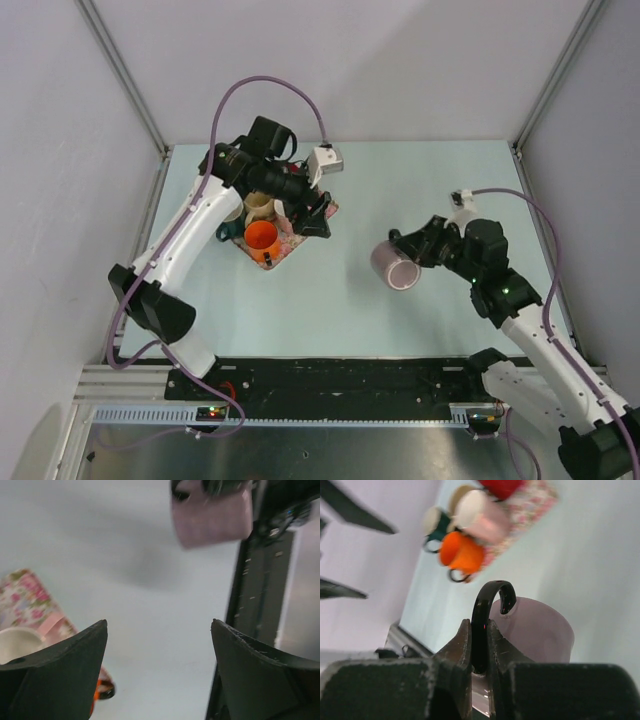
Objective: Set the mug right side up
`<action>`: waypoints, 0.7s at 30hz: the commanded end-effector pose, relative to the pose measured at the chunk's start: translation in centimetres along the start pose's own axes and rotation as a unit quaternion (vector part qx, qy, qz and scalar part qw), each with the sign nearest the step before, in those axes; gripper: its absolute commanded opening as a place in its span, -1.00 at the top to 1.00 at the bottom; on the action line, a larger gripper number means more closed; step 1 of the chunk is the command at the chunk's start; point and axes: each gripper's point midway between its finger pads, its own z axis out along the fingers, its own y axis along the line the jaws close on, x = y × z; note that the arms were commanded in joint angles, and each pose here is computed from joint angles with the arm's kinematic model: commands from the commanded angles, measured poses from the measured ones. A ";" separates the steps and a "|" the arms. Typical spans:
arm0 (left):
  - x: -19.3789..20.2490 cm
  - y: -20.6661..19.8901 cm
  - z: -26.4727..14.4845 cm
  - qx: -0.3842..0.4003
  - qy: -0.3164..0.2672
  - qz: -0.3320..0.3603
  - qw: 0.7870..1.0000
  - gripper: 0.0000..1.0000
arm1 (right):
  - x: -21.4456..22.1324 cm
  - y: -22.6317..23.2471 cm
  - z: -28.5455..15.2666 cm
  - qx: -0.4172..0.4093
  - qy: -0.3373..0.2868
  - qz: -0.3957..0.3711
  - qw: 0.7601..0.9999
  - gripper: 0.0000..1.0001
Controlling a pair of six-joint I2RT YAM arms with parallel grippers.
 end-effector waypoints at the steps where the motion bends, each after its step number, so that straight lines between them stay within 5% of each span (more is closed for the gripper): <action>1: -4.8 -4.6 -1.7 0.114 -0.090 -0.038 0.989 -0.83 | -4.9 12.3 -2.7 -0.200 -0.084 -0.106 0.970 1.00; 7: -6.2 -6.7 -1.8 0.199 -0.112 -0.077 0.971 -0.84 | -8.1 18.5 -5.8 -0.291 -0.160 -0.108 0.937 1.00; 16: -7.5 -9.1 -2.1 0.283 -0.126 -0.100 0.946 -0.50 | -9.2 21.3 -5.9 -0.335 -0.180 -0.104 0.919 1.00; 18: -7.7 -9.4 -2.2 0.298 -0.128 -0.104 0.940 -0.37 | -9.1 21.6 -5.8 -0.342 -0.179 -0.104 0.916 1.00; 21: -8.2 -9.9 -2.4 0.329 -0.133 -0.116 0.928 0.19 | -9.1 21.7 -5.6 -0.344 -0.179 -0.105 0.916 1.00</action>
